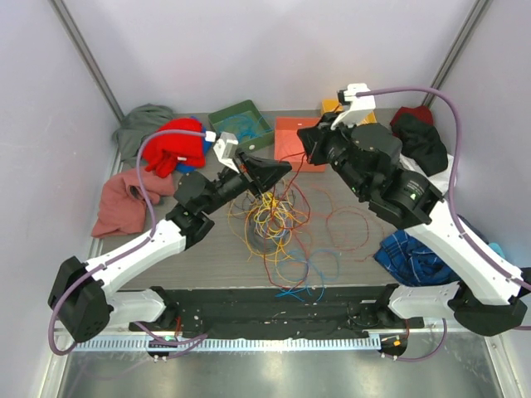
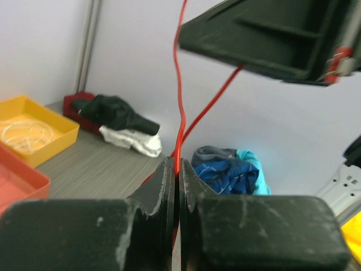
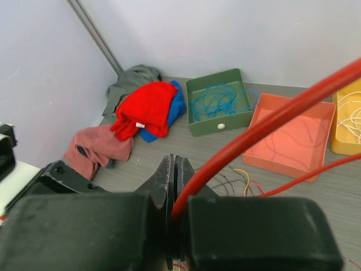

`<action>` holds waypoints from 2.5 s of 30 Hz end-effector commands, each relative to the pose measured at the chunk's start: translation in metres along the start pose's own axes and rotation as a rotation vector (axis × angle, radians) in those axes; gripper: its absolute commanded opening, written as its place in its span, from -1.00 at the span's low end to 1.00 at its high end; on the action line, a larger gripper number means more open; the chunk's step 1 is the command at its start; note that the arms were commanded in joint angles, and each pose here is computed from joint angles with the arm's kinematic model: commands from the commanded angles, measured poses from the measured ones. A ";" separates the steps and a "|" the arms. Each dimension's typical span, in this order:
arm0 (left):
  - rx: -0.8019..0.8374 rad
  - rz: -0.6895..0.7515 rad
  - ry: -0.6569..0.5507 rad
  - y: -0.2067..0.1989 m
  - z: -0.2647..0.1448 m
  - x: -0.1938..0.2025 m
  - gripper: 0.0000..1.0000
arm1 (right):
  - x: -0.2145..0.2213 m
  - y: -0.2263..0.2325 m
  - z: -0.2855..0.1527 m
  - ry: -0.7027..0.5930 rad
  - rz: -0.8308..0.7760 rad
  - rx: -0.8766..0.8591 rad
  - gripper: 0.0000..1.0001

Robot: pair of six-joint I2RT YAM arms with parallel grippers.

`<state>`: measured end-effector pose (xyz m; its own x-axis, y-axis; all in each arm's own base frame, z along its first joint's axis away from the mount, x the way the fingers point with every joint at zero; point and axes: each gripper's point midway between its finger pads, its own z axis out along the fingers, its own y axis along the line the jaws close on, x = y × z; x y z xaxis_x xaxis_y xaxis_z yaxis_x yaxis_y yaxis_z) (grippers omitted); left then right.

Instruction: Untangle the cables

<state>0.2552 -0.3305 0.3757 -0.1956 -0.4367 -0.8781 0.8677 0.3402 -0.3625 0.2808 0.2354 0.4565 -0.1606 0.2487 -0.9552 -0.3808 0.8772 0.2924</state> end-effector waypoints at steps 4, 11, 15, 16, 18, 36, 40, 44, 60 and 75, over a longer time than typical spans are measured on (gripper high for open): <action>0.208 0.005 -0.148 -0.041 0.001 -0.037 -0.95 | -0.029 0.023 -0.006 -0.037 0.052 -0.089 -0.98; 0.224 -0.033 -0.132 -0.037 0.007 -0.025 -0.88 | -0.036 0.036 -0.006 -0.027 0.075 -0.142 -0.99; 0.223 -0.041 -0.127 -0.034 0.009 -0.021 -0.85 | -0.033 0.043 -0.005 -0.010 0.085 -0.166 -0.98; 0.224 -0.042 -0.128 -0.034 0.009 -0.021 -0.84 | -0.031 0.043 -0.003 -0.005 0.088 -0.167 -0.98; 0.227 -0.047 -0.124 -0.034 0.009 -0.019 -0.82 | -0.030 0.046 -0.003 0.001 0.094 -0.179 -0.98; 0.193 -0.063 -0.128 -0.020 0.017 -0.010 -0.99 | -0.021 0.084 -0.017 0.100 0.229 -0.369 -0.98; 0.171 -0.058 -0.127 -0.017 0.018 -0.010 -1.00 | -0.016 0.081 -0.024 0.110 0.234 -0.373 -0.98; 0.122 -0.052 -0.121 -0.009 0.017 -0.013 -1.00 | -0.017 0.070 -0.033 0.089 0.226 -0.349 -0.32; 0.041 -0.045 -0.146 0.016 0.014 -0.055 -1.00 | 0.014 0.008 -0.059 0.080 0.172 -0.154 0.56; 0.103 0.191 -0.168 -0.004 -0.036 -0.004 -0.14 | -0.004 0.007 -0.042 0.031 0.172 -0.093 -0.98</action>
<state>0.2515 -0.3049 0.3591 -0.1570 -0.4957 -0.8542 0.9067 0.2705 -0.3236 0.2351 0.2216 0.4394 -0.3068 0.3327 -0.8917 -0.4232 0.7915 0.4409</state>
